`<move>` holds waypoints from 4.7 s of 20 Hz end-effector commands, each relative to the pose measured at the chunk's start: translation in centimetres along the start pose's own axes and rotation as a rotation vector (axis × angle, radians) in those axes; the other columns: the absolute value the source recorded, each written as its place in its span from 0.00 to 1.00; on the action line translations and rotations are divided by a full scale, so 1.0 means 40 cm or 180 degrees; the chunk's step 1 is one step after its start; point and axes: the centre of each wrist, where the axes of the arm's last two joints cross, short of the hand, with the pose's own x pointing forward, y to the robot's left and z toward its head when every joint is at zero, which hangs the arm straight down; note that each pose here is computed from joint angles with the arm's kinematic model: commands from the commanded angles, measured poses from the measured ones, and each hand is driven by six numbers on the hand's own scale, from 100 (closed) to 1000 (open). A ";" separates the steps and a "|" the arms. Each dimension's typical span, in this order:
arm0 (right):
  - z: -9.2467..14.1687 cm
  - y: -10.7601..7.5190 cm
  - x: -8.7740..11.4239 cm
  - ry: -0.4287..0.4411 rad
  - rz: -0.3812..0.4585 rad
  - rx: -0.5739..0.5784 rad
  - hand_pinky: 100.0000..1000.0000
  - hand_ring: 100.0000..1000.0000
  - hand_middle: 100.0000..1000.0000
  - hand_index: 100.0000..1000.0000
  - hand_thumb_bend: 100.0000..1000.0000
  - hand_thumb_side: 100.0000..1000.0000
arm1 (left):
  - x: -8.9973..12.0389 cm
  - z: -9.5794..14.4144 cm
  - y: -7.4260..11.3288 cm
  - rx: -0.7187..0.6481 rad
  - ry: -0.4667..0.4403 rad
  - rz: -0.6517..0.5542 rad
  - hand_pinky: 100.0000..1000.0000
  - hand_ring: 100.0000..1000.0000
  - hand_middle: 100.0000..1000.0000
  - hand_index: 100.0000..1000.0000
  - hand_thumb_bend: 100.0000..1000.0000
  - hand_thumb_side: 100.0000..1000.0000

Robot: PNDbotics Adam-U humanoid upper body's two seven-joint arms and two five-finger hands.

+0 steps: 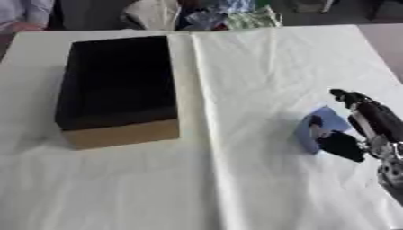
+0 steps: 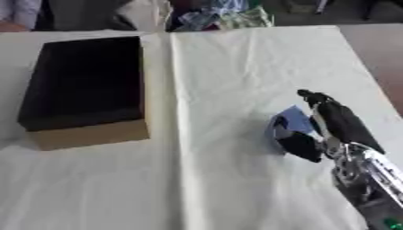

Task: Pick up objects on the table and place them in the box.

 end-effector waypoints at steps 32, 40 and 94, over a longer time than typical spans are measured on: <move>0.009 0.015 0.010 -0.0005 -0.0480 0.0130 0.88 0.89 0.87 1.00 0.01 0.39 | 0.014 -0.006 -0.003 -0.0024 -0.0065 0.0029 1.00 0.65 0.64 0.86 0.00 0.61; 0.012 0.024 0.010 0.0026 -0.0568 0.0078 0.82 0.82 0.85 1.00 0.04 0.30 | 0.013 -0.005 -0.004 -0.0025 -0.0061 0.0032 1.00 0.65 0.65 0.86 0.00 0.61; -0.031 -0.195 0.180 -0.1131 -0.0663 -0.0760 0.56 0.58 0.61 0.86 0.00 0.00 | 0.016 -0.009 -0.003 -0.0112 -0.0054 0.0039 1.00 0.66 0.65 0.85 0.00 0.58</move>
